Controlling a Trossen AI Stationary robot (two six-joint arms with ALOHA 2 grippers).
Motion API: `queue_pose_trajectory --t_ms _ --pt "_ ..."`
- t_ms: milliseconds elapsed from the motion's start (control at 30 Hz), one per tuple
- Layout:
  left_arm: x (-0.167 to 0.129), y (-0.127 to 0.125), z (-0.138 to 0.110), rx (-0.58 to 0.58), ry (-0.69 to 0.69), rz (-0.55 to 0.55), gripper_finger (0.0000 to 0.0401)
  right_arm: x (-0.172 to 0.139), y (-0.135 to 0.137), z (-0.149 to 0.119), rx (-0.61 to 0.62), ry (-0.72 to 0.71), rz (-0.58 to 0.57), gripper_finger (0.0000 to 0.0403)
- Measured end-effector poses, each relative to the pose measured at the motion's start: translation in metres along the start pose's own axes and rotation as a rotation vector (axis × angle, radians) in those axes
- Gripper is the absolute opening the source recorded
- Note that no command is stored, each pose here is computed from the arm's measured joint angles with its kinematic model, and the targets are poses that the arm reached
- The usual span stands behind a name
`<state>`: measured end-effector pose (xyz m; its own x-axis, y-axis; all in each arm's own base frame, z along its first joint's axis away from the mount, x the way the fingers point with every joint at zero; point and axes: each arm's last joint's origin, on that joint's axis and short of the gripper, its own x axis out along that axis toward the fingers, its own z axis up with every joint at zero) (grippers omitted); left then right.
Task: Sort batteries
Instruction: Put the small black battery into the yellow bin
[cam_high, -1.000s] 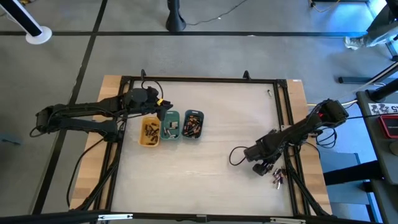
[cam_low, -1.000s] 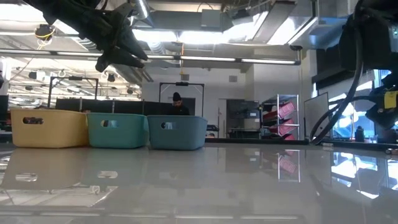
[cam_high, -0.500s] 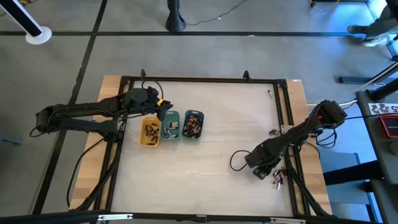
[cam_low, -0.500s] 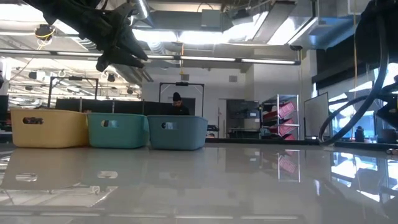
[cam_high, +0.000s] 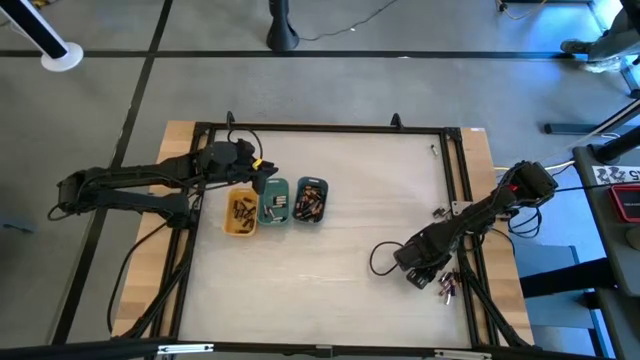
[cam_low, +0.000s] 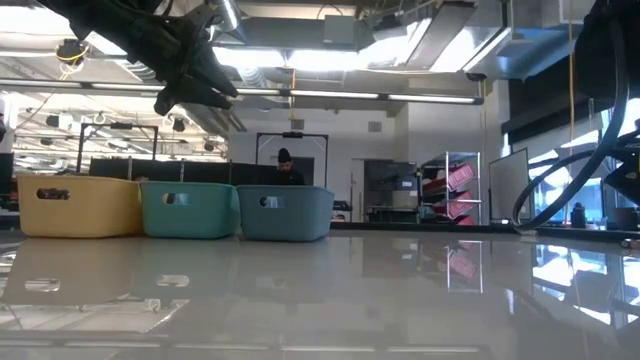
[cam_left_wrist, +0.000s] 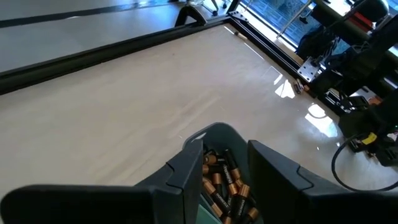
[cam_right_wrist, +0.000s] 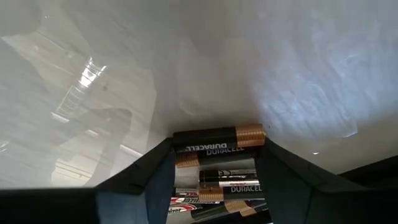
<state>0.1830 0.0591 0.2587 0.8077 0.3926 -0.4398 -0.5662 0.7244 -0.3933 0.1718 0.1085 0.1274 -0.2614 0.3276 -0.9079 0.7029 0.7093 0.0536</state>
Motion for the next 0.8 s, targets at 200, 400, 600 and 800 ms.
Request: queue_pose_trajectory --t_ms 200,400,600,800 --pt "0.000 -0.002 -0.001 -0.003 0.006 -0.012 0.0116 -0.001 -0.001 0.001 0.010 0.001 0.000 0.0201" --pt "-0.001 -0.005 -0.003 0.014 0.013 -0.027 0.0116 -0.003 -0.003 0.008 0.049 0.009 0.016 0.0200" --pt "-0.001 -0.005 -0.003 0.015 0.017 -0.032 0.0116 -0.005 -0.004 0.012 0.069 0.000 0.029 0.0197" --pt "-0.001 -0.005 -0.004 0.022 0.026 -0.033 0.0116 -0.005 -0.003 0.012 0.082 0.000 0.031 0.0198"
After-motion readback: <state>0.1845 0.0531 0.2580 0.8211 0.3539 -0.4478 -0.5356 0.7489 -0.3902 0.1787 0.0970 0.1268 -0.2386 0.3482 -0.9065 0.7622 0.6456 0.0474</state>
